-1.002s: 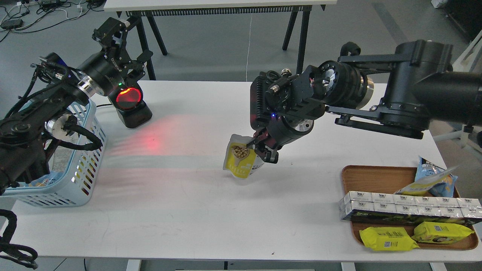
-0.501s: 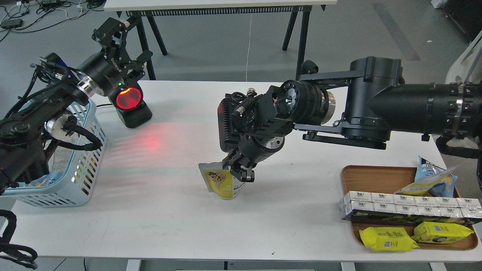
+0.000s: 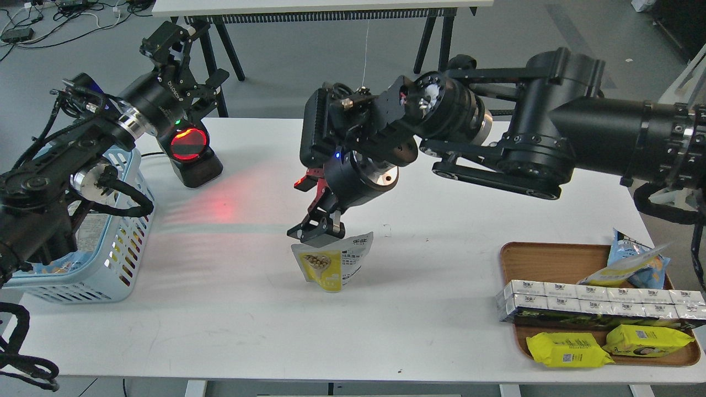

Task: Scan snack and place in basket
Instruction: 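Open the right gripper, release the packet, and withdraw the right arm, then reach the left gripper down and grasp the yellow packet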

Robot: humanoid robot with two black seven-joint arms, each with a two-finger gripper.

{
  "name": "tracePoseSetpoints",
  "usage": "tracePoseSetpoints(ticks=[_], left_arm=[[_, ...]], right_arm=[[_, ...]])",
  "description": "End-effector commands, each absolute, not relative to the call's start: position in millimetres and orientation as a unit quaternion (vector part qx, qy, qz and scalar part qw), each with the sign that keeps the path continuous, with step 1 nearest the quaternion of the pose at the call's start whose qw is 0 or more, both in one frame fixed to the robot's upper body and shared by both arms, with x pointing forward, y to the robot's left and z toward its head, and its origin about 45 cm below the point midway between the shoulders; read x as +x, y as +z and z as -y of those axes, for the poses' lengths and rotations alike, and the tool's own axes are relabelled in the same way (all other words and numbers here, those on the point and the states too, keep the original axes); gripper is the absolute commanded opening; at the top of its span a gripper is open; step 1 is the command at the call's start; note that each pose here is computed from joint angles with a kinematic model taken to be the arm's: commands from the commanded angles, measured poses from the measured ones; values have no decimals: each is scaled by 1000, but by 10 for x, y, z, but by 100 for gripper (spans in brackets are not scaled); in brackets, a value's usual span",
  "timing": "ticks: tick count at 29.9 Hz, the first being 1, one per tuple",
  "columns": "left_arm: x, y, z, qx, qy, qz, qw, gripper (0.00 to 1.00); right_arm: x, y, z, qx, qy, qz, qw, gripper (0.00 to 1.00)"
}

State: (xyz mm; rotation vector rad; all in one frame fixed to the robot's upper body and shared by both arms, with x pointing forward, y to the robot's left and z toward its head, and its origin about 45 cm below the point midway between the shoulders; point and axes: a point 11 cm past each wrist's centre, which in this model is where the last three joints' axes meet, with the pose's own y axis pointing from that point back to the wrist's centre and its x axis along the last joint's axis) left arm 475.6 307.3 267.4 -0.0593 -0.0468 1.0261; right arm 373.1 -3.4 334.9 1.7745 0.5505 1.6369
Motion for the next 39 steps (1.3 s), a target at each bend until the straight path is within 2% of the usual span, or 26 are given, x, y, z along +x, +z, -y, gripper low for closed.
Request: tracePoseSetpoints(ticks=[1,7,11,17,21,24,31,39], left_arm=[[4796,2787,-3074,-26,488,36,872,100],[4905,3115,-3091,-33,487,69,870,100],[4918,3480,-3389,-36,504,105,857,100],[4964,3708,-3352,-45,499,124,856,100],[4966,3784,-3135,-44,472,134,870,100],[4893,3882,-2822,-19,418,159,894,100],[4601,4163,-2277,74,286,236,926,100],[4343,4781,-1794,177,176,344,905,100]], right_arm=[[4054,3702,204,755,573,-105,301,100],[4559,4284,822,852,468,86,219,100],[4874,4513,1353,882,391,207,165,100],[4985,4685,1848,889,340,287,114,100],[5002,4761,2139,883,328,319,101,100],[5010,4720,2463,885,286,363,64,100],[4973,4300,3049,880,177,442,-13,100],[4851,3725,3518,855,74,508,-76,100]])
